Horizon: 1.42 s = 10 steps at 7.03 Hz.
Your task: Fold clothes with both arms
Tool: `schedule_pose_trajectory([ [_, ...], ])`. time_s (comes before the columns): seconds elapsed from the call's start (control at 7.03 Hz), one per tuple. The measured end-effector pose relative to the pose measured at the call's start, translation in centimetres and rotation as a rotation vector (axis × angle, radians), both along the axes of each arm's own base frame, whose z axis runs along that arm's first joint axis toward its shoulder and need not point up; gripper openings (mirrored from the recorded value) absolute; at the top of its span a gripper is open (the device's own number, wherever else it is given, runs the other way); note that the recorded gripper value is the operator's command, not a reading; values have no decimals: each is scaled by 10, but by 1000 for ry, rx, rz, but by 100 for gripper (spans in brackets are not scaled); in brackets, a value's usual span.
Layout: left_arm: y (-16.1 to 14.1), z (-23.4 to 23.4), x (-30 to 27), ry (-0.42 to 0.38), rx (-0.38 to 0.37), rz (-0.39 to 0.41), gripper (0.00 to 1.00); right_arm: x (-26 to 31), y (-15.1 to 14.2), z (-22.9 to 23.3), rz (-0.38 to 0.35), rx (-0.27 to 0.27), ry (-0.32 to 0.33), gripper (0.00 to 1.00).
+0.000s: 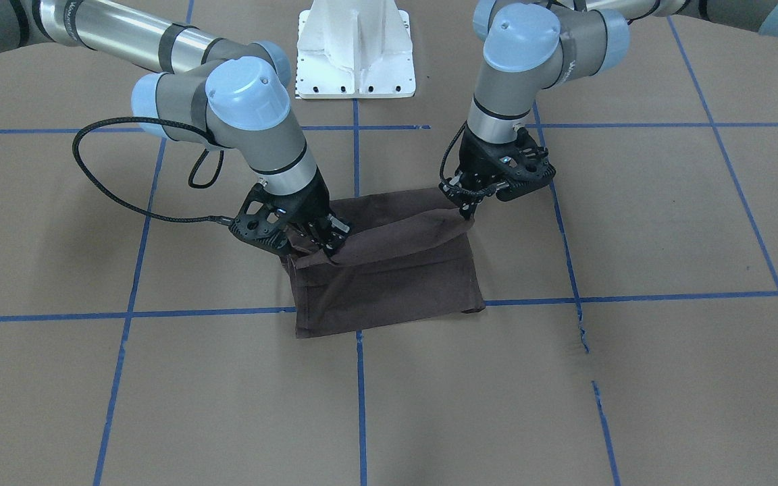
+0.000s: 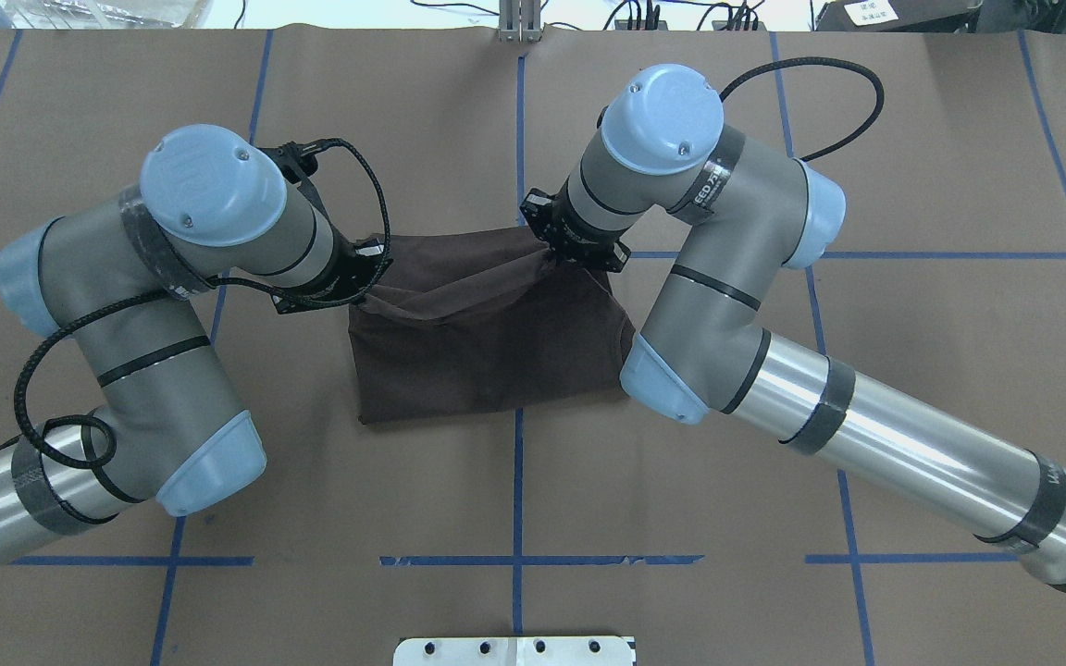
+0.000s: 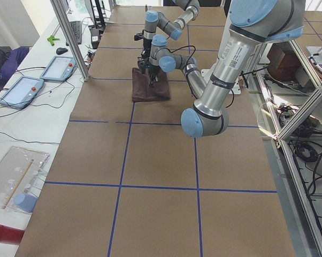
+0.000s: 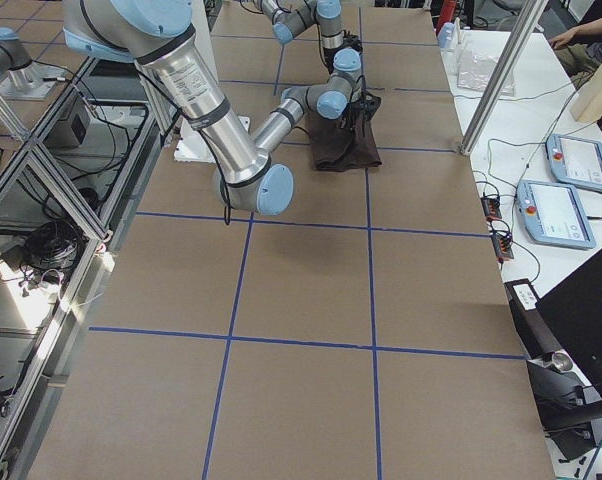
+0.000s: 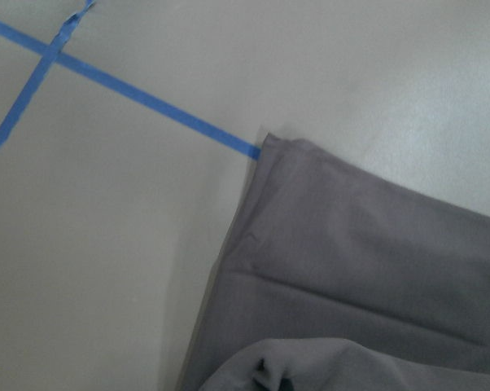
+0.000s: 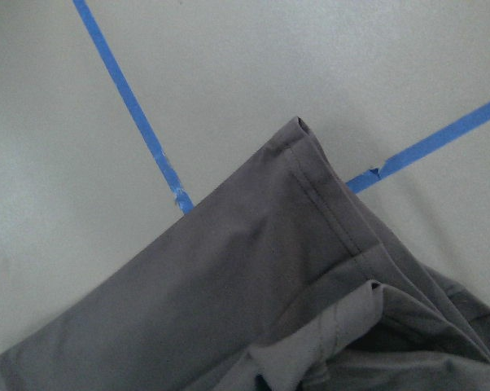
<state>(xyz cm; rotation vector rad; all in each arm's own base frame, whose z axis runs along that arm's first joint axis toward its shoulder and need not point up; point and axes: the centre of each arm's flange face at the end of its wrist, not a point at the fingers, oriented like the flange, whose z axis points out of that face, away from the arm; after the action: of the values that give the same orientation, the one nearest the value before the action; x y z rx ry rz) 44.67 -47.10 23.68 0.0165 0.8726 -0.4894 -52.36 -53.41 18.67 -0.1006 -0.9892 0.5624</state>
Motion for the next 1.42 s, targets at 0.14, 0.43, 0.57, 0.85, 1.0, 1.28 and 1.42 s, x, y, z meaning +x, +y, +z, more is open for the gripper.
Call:
schedule_pose_trajectory([
  [0.14,-20,7,4,-13,17,-3,99,-14,-28,-1,12,-20,26,90],
  [0.43,-100,45,15,-36,79,-39,100,-21,-95,21,57,-33,58,100],
  [0.57,-152,65,3,-72,120,-64,100,-6,-125,35,68,-12,79,100],
  [0.85,-211,86,-41,-136,179,-72,100,29,-167,63,33,38,130,100],
  [1.0,-218,87,-51,-146,200,-61,100,55,-183,72,4,66,139,100],
  [1.28,-206,97,-92,-142,289,48,100,160,-196,121,-105,154,176,100],
  [1.42,-194,113,-132,-146,355,114,100,225,-184,153,-195,202,213,100],
])
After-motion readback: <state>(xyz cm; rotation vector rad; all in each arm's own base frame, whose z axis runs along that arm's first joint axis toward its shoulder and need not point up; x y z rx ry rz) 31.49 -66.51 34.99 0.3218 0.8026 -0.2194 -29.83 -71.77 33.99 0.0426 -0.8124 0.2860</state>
